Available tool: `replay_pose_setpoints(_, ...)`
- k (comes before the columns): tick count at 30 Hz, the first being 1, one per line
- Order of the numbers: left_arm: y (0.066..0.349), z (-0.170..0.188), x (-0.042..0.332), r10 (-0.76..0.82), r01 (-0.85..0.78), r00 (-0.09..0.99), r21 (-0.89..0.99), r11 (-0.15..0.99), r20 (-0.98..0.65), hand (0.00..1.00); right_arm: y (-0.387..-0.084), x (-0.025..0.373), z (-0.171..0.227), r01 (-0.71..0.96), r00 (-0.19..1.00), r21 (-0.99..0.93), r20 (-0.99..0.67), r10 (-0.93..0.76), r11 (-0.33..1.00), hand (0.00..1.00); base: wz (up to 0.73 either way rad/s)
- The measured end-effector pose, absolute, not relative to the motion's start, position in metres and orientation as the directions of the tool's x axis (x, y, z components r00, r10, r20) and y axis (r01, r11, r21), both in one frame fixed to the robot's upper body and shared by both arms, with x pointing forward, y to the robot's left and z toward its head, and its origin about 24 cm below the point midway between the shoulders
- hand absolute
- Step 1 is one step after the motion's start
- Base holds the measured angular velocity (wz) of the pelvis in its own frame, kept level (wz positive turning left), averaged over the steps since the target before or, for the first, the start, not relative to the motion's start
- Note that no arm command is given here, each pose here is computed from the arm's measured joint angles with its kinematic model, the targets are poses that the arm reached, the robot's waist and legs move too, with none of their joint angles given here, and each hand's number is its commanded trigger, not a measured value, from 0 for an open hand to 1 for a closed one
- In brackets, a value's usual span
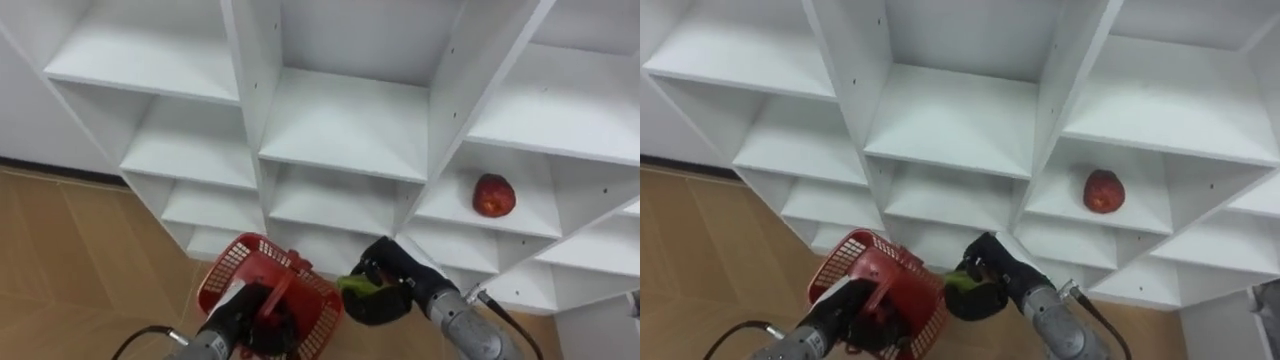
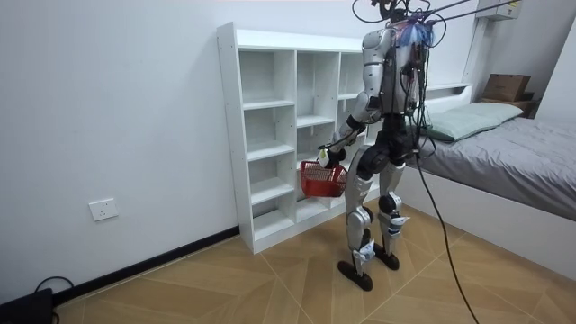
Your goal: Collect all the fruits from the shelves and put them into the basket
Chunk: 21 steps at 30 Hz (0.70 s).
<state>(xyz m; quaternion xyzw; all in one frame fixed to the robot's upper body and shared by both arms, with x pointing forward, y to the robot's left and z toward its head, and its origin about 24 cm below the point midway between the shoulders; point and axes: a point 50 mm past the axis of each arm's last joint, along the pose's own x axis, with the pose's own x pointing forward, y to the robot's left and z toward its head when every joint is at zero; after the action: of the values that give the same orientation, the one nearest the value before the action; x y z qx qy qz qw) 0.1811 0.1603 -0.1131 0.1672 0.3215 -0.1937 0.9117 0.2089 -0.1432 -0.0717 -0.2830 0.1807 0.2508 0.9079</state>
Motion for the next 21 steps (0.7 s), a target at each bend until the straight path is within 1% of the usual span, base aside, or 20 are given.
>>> replay_pose_setpoints(7,0.139,-0.1,0.194,-0.327,0.48,0.755,0.139,0.866,-0.568,1.0,-0.139,0.204,-0.083,-0.581,0.785,-0.417,-0.512,0.348,0.699,1.0,-0.07)
replay_pose_setpoints(11,0.13,-0.099,0.193,-0.358,0.493,0.752,0.112,0.863,-0.554,1.0,-0.141,0.205,-0.085,-0.585,0.782,-0.421,-0.518,0.346,0.693,1.0,-0.1)
replay_pose_setpoints(21,0.126,-0.098,0.193,-0.387,0.514,0.749,0.103,0.852,-0.538,1.0,-0.144,0.204,-0.091,-0.576,0.78,-0.418,-0.538,0.319,0.703,1.0,-0.03)
